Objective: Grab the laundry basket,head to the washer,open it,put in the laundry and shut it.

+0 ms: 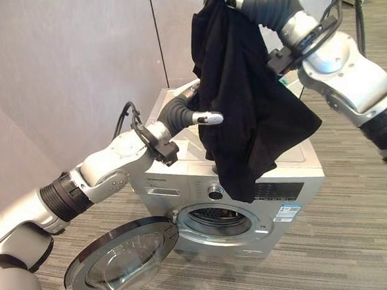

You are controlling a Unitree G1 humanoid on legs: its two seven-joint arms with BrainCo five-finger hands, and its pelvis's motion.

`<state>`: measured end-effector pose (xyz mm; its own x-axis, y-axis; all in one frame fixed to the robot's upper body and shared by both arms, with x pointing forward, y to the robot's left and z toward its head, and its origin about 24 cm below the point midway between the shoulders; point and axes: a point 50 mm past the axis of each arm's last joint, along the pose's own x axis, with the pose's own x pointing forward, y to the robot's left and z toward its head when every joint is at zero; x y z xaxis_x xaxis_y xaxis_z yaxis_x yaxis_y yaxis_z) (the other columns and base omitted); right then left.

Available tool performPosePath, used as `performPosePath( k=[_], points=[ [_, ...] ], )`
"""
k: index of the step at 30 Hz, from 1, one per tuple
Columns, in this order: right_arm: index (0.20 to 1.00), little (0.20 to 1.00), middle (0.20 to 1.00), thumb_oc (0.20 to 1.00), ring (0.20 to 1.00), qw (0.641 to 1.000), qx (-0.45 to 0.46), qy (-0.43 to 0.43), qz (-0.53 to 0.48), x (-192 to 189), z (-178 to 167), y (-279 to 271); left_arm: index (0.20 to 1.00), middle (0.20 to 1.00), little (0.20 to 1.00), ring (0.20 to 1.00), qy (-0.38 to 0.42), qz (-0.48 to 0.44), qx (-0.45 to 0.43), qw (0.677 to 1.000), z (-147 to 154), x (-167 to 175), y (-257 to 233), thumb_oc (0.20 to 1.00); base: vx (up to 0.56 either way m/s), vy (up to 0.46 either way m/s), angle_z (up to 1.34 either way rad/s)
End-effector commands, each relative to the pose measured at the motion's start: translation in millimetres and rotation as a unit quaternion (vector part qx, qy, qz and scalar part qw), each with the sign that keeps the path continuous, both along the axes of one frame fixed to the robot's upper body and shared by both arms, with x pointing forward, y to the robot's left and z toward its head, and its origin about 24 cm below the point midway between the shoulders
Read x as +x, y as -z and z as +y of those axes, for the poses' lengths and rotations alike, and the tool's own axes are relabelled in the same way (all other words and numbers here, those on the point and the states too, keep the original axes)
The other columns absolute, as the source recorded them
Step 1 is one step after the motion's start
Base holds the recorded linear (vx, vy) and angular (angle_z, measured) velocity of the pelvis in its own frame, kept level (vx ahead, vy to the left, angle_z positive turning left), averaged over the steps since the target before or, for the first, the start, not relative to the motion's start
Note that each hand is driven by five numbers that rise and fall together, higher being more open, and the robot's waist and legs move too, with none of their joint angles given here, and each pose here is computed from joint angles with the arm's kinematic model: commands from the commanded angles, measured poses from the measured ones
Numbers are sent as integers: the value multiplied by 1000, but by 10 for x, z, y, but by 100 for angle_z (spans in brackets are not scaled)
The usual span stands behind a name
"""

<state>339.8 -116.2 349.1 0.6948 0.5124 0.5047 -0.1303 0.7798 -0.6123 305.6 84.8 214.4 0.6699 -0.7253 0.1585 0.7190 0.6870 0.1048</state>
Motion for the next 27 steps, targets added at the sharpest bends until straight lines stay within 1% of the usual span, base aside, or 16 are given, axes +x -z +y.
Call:
performPosePath(
  k=[1, 2, 5, 8, 9, 10, 15, 19, 20, 22, 27],
  points=[
    [200, 200, 200, 200, 200, 996, 44, -13, -79, -143, 77, -533, 1000, 1000, 1000, 1000, -11, -26, -18, 999, 20, 45, -114, 1000, 1, 6, 8],
    [200, 200, 200, 200, 200, 996, 47, -23, -72, -126, 153, -520, 1000, 1000, 1000, 1000, -16, -26, -24, 999, -83, 115, -98, 1000, 0, 0, 0],
    [200, 200, 200, 200, 200, 996, 46, -41, -63, -121, 282, -499, 1000, 1000, 1000, 1000, -31, -36, -22, 999, -222, 240, -117, 1000, 0, 0, 0],
    [200, 200, 200, 200, 200, 996, 53, -54, -54, -107, 376, -493, 1000, 1000, 1000, 1000, -33, -54, -29, 998, -347, 283, -183, 1000, 0, 0, 0],
    [200, 200, 200, 200, 200, 996, 53, -54, -54, -107, 376, -493, 1000, 1000, 1000, 1000, -33, -54, -29, 998, -347, 283, -183, 1000, 0, 0, 0],
    [200, 200, 200, 200, 200, 995, 56, -59, -50, -97, 436, -496, 1000, 1000, 1000, 1000, -33, -62, -31, 997, -432, 310, -224, 1000, 0, 0, 0],
    [200, 200, 200, 200, 200, 995, 54, -80, -31, -83, 591, -429, 1000, 1000, 1000, 1000, -47, -74, -42, 995, -518, 390, -324, 1000, 0, 0, 0],
    [200, 200, 200, 200, 200, 995, 50, -87, -27, -97, 617, -403, 1000, 1000, 1000, 1000, -48, -79, -54, 994, -532, 395, -379, 1000, 0, 0, 0],
    [200, 200, 200, 200, 200, 994, 54, -92, -25, -101, 616, -393, 746, 746, 746, 746, -52, -78, -60, 994, -537, 406, -382, 746, 0, 0, 0],
    [200, 200, 200, 200, 200, 993, 59, -95, -25, -111, 611, -395, 200, 200, 200, 200, -60, -71, -72, 993, -533, 423, -368, 200, 0, 0, 0],
    [200, 200, 200, 200, 200, 992, 65, -100, -32, -156, 577, -383, 200, 200, 200, 200, -75, -65, -111, 989, -526, 430, -386, 200, 0, 0, 0]
  ],
)
